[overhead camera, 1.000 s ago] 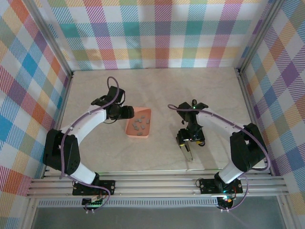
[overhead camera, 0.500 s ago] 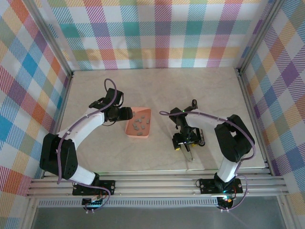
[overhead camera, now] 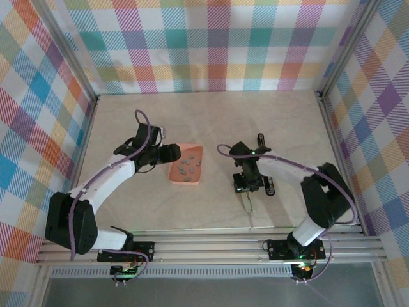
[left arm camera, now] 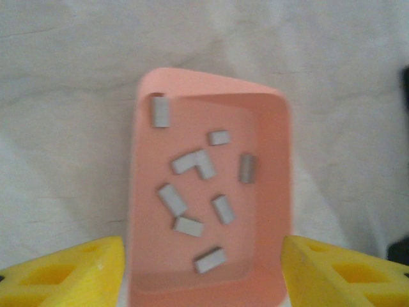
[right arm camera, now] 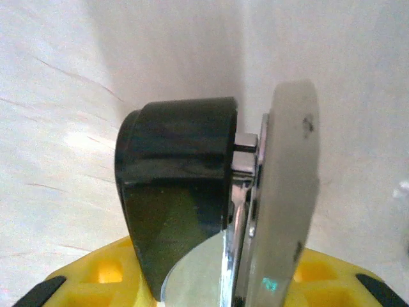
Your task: Load the staples into the stapler
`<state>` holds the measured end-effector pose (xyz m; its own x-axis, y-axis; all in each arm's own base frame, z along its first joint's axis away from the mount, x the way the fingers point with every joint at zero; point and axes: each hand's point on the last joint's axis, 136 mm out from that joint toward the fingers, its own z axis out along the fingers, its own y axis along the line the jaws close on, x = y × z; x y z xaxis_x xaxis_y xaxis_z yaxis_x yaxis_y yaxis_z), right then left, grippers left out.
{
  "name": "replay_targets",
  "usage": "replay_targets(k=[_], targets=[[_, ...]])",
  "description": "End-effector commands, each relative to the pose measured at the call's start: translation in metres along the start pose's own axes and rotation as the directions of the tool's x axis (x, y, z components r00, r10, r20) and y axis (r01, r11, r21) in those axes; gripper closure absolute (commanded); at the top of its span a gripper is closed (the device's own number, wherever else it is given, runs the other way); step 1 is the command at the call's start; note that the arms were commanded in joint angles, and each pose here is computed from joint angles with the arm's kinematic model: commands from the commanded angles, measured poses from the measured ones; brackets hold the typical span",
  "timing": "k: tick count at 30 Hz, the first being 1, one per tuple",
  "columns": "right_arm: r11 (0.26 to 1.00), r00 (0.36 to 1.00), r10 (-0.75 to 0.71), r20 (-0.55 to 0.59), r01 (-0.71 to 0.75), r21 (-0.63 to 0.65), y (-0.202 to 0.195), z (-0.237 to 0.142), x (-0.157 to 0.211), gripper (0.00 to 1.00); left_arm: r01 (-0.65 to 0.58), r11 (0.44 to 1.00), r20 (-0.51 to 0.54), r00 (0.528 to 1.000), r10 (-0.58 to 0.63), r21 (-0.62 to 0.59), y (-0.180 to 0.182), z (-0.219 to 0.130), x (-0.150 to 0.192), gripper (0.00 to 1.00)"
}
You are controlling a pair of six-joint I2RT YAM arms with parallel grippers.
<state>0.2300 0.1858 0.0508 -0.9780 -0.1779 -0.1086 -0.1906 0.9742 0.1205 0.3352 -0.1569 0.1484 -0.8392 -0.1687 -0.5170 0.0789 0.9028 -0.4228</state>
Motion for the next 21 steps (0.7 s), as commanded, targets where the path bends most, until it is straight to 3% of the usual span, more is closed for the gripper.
replay_targets(k=[1,5,9,12,21], targets=[[0.972,0.949,0.062,0.308,0.012,-0.233,0.043,-0.054,-0.056,0.68,-0.128,0.934,0.113,0.989,0.095,0.333,-0.066,-0.02,-0.015,0.3],[0.892,0.858,0.151,0.492,0.097,-0.442,0.078,-0.108,-0.087,0.67,-0.34,0.787,0.182,0.941,0.287,0.515,-0.122,-0.036,0.008,0.25],[0.815,0.787,0.207,0.58,0.189,-0.548,0.101,-0.153,-0.104,0.67,-0.489,0.656,0.253,0.869,0.426,0.575,-0.157,-0.044,0.033,0.21],[0.774,0.749,0.23,0.621,0.246,-0.584,0.11,-0.178,-0.109,0.66,-0.505,0.625,0.286,0.86,0.422,0.596,-0.166,-0.045,0.037,0.21],[0.698,0.718,0.283,0.635,0.3,-0.65,0.122,-0.208,-0.11,0.65,-0.502,0.63,0.278,0.861,0.425,0.592,-0.17,-0.035,0.04,0.37]])
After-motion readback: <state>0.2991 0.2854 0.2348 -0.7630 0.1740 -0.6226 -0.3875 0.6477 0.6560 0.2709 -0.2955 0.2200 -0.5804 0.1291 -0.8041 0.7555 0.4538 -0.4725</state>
